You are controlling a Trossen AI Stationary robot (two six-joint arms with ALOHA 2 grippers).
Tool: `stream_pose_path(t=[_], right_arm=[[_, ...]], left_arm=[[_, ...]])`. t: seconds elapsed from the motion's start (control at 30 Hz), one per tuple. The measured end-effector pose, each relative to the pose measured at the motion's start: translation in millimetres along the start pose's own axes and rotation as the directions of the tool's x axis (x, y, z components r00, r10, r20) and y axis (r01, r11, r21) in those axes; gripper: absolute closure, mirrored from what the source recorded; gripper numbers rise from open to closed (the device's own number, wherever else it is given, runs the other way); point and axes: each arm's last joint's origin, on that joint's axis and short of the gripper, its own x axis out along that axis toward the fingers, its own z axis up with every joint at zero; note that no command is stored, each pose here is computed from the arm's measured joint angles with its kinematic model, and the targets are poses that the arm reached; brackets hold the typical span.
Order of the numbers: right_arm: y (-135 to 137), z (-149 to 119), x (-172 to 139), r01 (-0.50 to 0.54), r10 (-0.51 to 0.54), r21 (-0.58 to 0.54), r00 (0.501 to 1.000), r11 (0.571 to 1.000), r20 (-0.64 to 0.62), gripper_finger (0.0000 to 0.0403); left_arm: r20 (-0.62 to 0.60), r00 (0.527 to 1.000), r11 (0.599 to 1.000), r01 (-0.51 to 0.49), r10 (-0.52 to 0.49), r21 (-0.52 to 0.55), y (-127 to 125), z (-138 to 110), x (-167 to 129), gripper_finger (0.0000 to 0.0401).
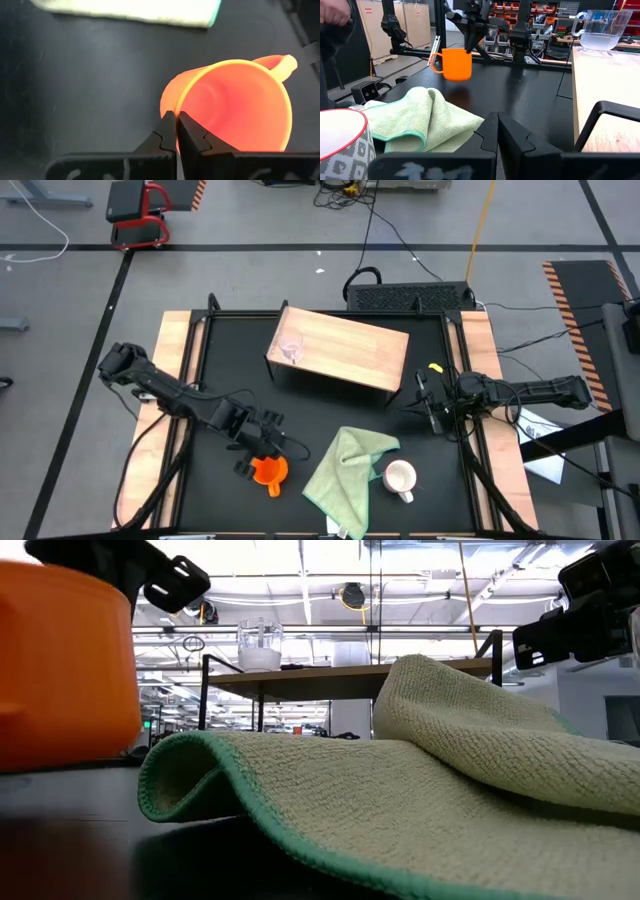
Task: Stack small to large cups/mugs on shelf
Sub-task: Put the orange mug on the shelf
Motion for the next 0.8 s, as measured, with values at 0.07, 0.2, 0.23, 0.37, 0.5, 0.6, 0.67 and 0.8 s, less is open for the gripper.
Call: stream_pose_path(t=[0.07,0.2,0.23,0.37,0.5,0.6,0.67,0.8], right_arm=[[0,0,0,0.000,0.000,-0.001,1.000,1.000,0.000,0.0403],[0,0,0,0.000,0.000,-0.003,1.000,1.000,0.000,0.0403],[0,0,0,0.000,0.000,-0.004,1.000,1.000,0.000,0.0403],[0,0,0,0.000,0.000,-0.010,1.000,1.000,0.000,0.0403],[0,0,0,0.000,0.000,-0.011,1.000,1.000,0.000,0.0403],[0,0,0,0.000,0.000,-0.011,1.000,1.000,0.000,0.0403],[0,0,0,0.000,0.000,-0.011,1.000,1.000,0.000,0.0403],[0,0,0,0.000,0.000,-0.011,1.000,1.000,0.000,0.0403]], left_arm=[[-0.002,1.000,1.000,-0.008,0.008,-0.010,3,2,-3,0.0401],[0.036,0.999,1.000,-0.018,0.017,0.016,7,13,-16,0.0401],[0.039,0.999,0.999,-0.020,0.019,0.028,8,15,-19,0.0401],[0.077,0.997,0.998,-0.030,0.025,0.061,11,27,-36,0.0401],[0.072,0.996,0.994,-0.063,0.057,0.084,12,32,-49,0.0401],[0.100,0.992,0.992,-0.083,0.074,0.097,11,37,-58,0.0401],[0.106,0.992,0.990,-0.087,0.075,0.113,11,39,-60,0.0401],[0.117,0.989,0.986,-0.101,0.085,0.133,12,41,-64,0.0401]])
